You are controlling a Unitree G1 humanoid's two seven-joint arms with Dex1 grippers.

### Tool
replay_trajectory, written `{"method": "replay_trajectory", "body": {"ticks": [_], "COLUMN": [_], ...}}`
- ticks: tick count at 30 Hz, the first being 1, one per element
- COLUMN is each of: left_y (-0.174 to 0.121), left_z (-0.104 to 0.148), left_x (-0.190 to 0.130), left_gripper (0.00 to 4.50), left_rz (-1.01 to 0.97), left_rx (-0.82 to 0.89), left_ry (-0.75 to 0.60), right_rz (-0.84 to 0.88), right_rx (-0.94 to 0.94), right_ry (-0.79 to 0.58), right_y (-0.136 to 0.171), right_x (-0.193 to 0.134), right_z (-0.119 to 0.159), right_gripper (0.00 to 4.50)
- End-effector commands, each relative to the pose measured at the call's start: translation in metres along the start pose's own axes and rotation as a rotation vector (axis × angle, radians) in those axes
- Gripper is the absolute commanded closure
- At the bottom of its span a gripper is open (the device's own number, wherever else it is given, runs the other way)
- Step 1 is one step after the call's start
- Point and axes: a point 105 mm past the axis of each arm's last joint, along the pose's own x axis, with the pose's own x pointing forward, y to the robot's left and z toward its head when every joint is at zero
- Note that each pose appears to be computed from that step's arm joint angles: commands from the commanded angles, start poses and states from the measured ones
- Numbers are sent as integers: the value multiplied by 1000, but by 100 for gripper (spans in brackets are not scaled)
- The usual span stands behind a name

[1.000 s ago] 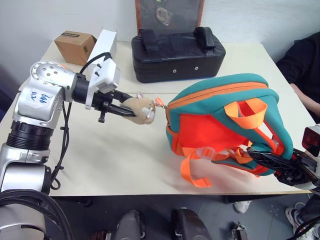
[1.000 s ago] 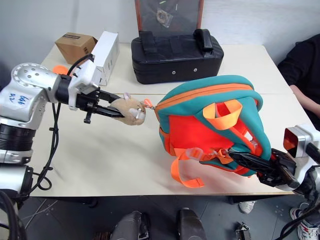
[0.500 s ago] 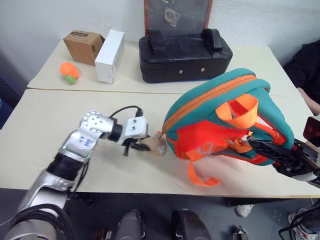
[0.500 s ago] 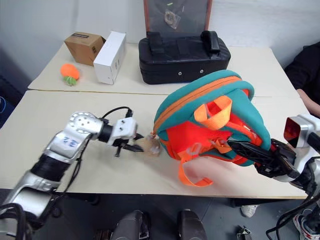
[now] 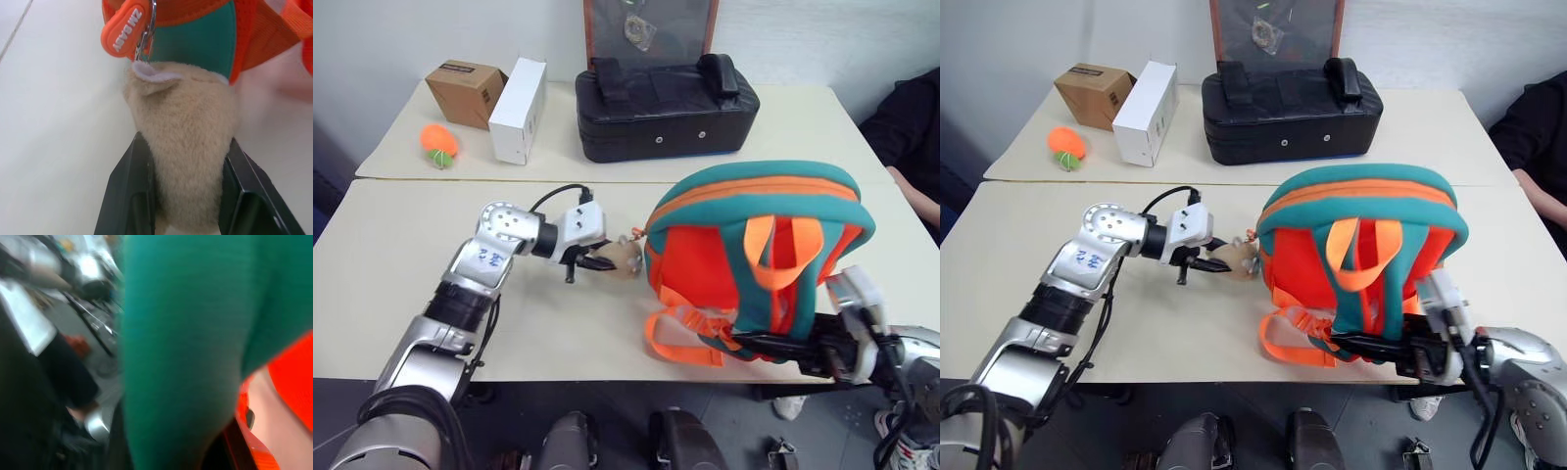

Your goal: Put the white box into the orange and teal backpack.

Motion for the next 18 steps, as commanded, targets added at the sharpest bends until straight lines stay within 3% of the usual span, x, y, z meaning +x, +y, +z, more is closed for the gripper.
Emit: {"method": "replay_trajectory", "body": {"ticks": [1,6,9,14,18], "left_y": [-17,-26,-32,-33,-27], "left_z": [0,1,2,24,42], "left_x": [-31,-71,-107,-152,-170], "left_gripper": [247,84,0,0,0], "left_rz": [-27,31,85,164,240], "left_rx": [-100,-226,-296,-343,-326], "left_ry": [-48,-91,-100,-152,-208], "right_rz": [-91,-213,-271,-395,-446], "right_rx": [-99,-92,-41,-57,-84], "right_ry": [36,58,95,148,81], "right_y": [-3,-12,-13,-21,-28], "right_x": [-11,-48,-96,-163,-187], "right_z": [8,13,22,52,82], "right_gripper": [282,112,9,4,4]}}
